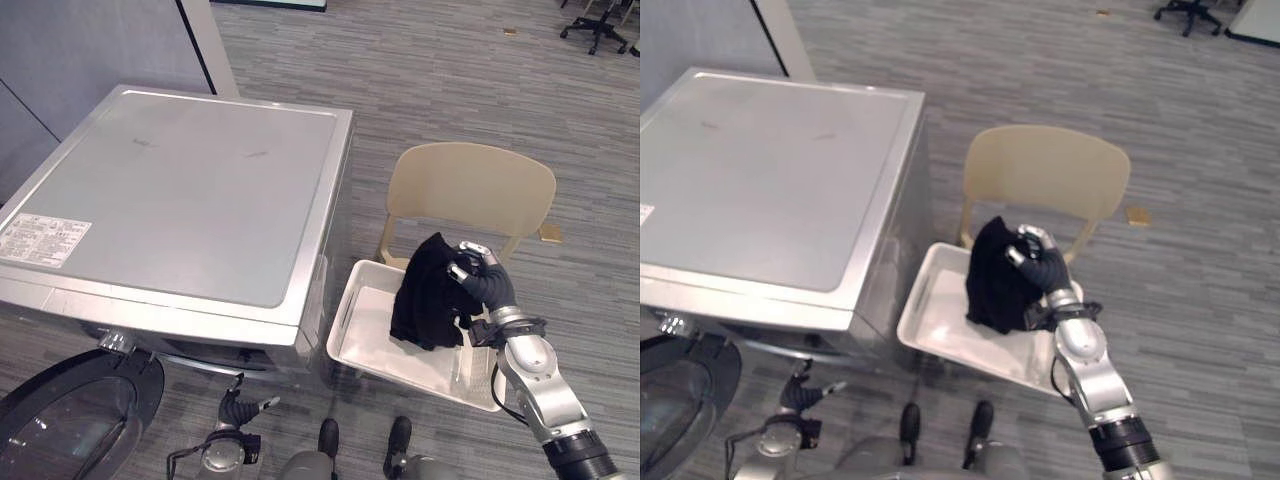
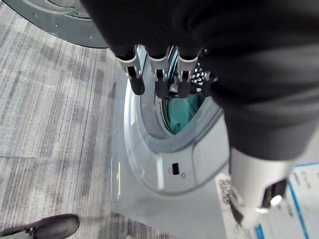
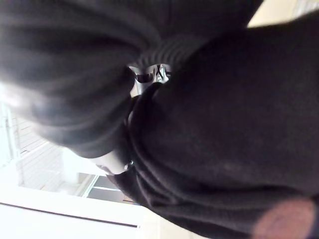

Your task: Grab the laundry basket,head to the washer,open it,put in the laundry and shut it.

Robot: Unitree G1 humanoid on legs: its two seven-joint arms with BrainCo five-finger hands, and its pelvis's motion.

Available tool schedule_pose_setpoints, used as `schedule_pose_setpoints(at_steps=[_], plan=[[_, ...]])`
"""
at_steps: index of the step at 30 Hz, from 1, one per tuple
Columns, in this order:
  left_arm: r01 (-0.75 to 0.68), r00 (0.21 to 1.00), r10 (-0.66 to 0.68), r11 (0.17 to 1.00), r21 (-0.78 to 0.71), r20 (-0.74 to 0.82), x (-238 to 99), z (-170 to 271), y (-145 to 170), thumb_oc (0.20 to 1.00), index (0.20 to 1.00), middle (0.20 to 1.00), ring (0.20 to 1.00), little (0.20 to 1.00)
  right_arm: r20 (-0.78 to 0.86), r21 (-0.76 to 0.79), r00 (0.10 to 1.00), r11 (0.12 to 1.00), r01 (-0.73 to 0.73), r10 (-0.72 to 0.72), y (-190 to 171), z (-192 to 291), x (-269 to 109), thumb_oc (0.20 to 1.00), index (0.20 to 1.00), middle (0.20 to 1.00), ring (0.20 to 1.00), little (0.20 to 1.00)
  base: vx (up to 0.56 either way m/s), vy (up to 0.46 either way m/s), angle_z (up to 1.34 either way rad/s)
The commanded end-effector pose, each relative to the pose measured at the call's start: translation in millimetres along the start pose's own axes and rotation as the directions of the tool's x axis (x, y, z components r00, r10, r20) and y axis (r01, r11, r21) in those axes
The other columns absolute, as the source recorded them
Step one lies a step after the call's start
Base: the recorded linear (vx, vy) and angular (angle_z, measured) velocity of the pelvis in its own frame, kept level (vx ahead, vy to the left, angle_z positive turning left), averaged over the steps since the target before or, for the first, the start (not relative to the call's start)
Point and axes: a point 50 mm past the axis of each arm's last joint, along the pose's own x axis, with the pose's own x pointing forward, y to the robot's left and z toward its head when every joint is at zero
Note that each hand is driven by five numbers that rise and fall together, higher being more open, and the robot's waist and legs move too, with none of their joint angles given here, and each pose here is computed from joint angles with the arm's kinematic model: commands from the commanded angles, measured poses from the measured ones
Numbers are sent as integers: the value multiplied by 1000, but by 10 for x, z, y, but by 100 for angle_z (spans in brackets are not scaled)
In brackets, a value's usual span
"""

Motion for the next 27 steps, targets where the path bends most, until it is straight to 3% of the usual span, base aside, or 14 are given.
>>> schedule_pose_setpoints(at_steps=[1,5,11,12,18,23,24,26,27], plan=[[-64,987,62,998,14,148,89,341,207,1000,1000,1000,1000,1000,251,38,968,999,-30,19,8,464,114,200,200,200,200,200,-385,-229,79],[-53,953,50,999,3,299,68,680,183,1000,1000,1000,1000,1000,324,28,946,1000,-15,5,7,620,104,200,200,200,200,200,-199,-206,93],[-35,918,61,997,-74,392,-22,878,146,1000,1000,1000,1000,1000,326,-19,945,1000,-11,16,-35,636,136,200,200,200,200,200,-345,-206,79],[1,880,31,998,-68,473,-87,1045,138,1000,1000,1000,1000,1000,344,-33,939,999,-19,29,-38,698,138,200,200,200,200,200,-250,-16,172],[41,783,-38,999,10,621,-236,1370,132,1000,1000,1000,1000,1000,411,-28,909,997,-69,74,8,861,151,200,200,200,200,200,-216,-29,98],[147,634,-188,982,122,750,-410,1776,-191,1000,1000,1000,1000,1000,496,32,853,979,-203,161,225,1061,163,200,200,200,200,200,-63,68,65],[147,634,-188,982,122,750,-409,1777,-192,1000,1000,1000,1000,1000,496,32,853,979,-203,161,225,1061,164,200,200,200,200,200,-6,119,93],[168,545,-240,970,176,803,-478,2036,-390,1000,1000,1000,1000,1000,537,85,816,948,-305,214,422,1160,191,200,200,200,200,200,8,84,43],[168,545,-240,970,176,803,-477,2037,-391,1000,1000,1000,1000,1000,537,85,816,948,-305,214,422,1160,191,200,200,200,200,200,4,58,16]])
